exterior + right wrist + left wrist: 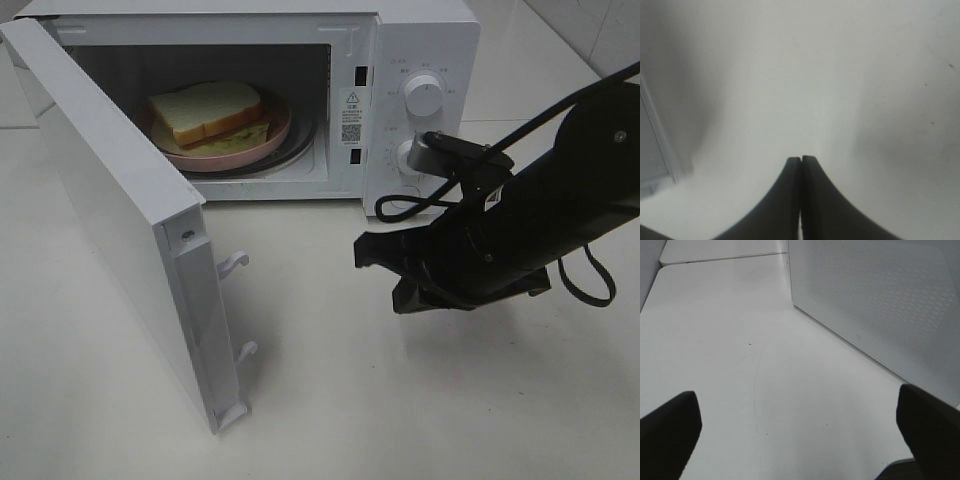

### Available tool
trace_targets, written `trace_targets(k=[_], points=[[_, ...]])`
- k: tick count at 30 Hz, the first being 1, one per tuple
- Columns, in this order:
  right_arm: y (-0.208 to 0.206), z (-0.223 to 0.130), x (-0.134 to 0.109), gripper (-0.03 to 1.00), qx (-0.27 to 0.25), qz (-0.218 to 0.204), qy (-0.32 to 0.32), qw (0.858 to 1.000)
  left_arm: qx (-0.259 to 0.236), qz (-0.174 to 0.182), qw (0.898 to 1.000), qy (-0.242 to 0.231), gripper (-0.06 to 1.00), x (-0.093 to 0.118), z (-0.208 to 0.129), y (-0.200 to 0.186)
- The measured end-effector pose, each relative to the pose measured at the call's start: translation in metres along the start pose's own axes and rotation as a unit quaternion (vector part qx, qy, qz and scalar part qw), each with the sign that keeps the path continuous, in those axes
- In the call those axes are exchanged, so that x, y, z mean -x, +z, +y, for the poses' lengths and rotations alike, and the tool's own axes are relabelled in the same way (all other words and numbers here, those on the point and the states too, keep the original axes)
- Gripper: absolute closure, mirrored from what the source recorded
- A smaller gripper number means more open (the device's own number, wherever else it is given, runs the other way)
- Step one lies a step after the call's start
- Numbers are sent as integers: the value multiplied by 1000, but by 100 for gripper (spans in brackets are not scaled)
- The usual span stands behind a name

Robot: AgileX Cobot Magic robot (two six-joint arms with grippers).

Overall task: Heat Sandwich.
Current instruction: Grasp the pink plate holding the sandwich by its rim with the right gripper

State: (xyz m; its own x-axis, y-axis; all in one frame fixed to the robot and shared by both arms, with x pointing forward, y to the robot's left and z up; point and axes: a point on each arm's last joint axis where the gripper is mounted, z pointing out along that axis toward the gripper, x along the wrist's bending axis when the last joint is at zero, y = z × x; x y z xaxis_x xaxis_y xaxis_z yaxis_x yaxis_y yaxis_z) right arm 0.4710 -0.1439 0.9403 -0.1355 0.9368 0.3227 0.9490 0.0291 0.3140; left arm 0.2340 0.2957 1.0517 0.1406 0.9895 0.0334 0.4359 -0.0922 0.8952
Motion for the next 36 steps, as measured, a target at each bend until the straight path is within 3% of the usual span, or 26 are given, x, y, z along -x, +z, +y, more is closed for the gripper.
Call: trace_targets(k=[1, 4, 5, 8, 9, 11, 13, 15, 16, 17, 18, 19, 20, 21, 22, 23, 24, 25, 27, 28, 29, 30, 31, 32, 35, 36], points=[[0, 0, 0, 95, 0, 0, 0, 1000, 0, 0, 1000, 0, -4, 0, 0, 0], [-4, -3, -2, 95, -47, -6, -103, 994, 0, 0, 1000, 0, -4, 0, 0, 0], [-7, -2, -4, 95, -64, -3, -153, 986, 0, 0, 1000, 0, -4, 0, 0, 0], [-10, -1, -6, 95, -81, 2, -207, 975, 0, 0, 1000, 0, -4, 0, 0, 0], [-13, 0, -8, 95, -97, 6, -260, 961, 0, 0, 1000, 0, -4, 0, 0, 0], [-15, 0, -8, 95, -106, 8, -280, 954, 0, 0, 1000, 0, -4, 0, 0, 0], [-18, 2, -10, 95, -119, 11, -330, 936, 0, 0, 1000, 0, -4, 0, 0, 0], [-24, 6, -12, 95, -130, 15, -403, 906, 0, 0, 1000, 0, -4, 0, 0, 0], [-24, 6, -12, 95, -130, 15, -403, 906, 0, 0, 1000, 0, -4, 0, 0, 0], [-26, 8, -13, 95, -134, 18, -430, 893, 0, 0, 1000, 0, -4, 0, 0, 0], [-29, 9, -14, 95, -145, 23, -478, 866, 0, 0, 1000, 0, -4, 0, 0, 0], [-31, 10, -14, 95, -150, 26, -505, 849, 0, 0, 1000, 0, -4, 0, 0, 0], [-32, 10, -14, 95, -155, 29, -527, 835, 0, 0, 1000, 0, -4, 0, 0, 0], [-32, 10, -14, 95, -155, 29, -527, 835, 0, 0, 1000, 0, -4, 0, 0, 0], [-33, 11, -14, 95, -159, 33, -552, 818, 0, 0, 1000, 0, -4, 0, 0, 0], [-36, 13, -14, 95, -164, 38, -598, 784, 0, 0, 1000, 0, -4, 0, 0, 0], [-37, 14, -15, 95, -165, 42, -620, 766, 0, 0, 1000, 0, -4, 0, 0, 0], [-37, 14, -15, 95, -165, 42, -620, 766, 0, 0, 1000, 0, -4, 0, 0, 0], [-39, 16, -16, 95, -162, 47, -657, 735, 0, 0, 1000, 0, -4, 0, 0, 0], [-40, 18, -16, 95, -159, 48, -684, 710, 0, 0, 1000, 0, -4, 0, 0, 0], [-40, 19, -16, 94, -157, 49, -697, 698, 0, 0, 1000, 0, -4, 0, 0, 0], [-40, 19, -16, 94, -157, 49, -697, 698, 0, 0, 1000, 0, -4, 0, 0, 0], [-41, 19, -16, 94, -156, 50, -707, 688, 0, 0, 1000, 0, -4, 0, 0, 0], [-41, 20, -16, 94, -155, 52, -728, 666, 0, 0, 1000, 0, -4, 0, 0, 0], [-41, 20, -15, 93, -156, 51, -744, 648, 0, 0, 1000, 0, -4, 0, 0, 0], [-42, 22, -15, 93, -160, 45, -757, 632, 0, 0, 1000, 0, -4, 0, 0, 0]])
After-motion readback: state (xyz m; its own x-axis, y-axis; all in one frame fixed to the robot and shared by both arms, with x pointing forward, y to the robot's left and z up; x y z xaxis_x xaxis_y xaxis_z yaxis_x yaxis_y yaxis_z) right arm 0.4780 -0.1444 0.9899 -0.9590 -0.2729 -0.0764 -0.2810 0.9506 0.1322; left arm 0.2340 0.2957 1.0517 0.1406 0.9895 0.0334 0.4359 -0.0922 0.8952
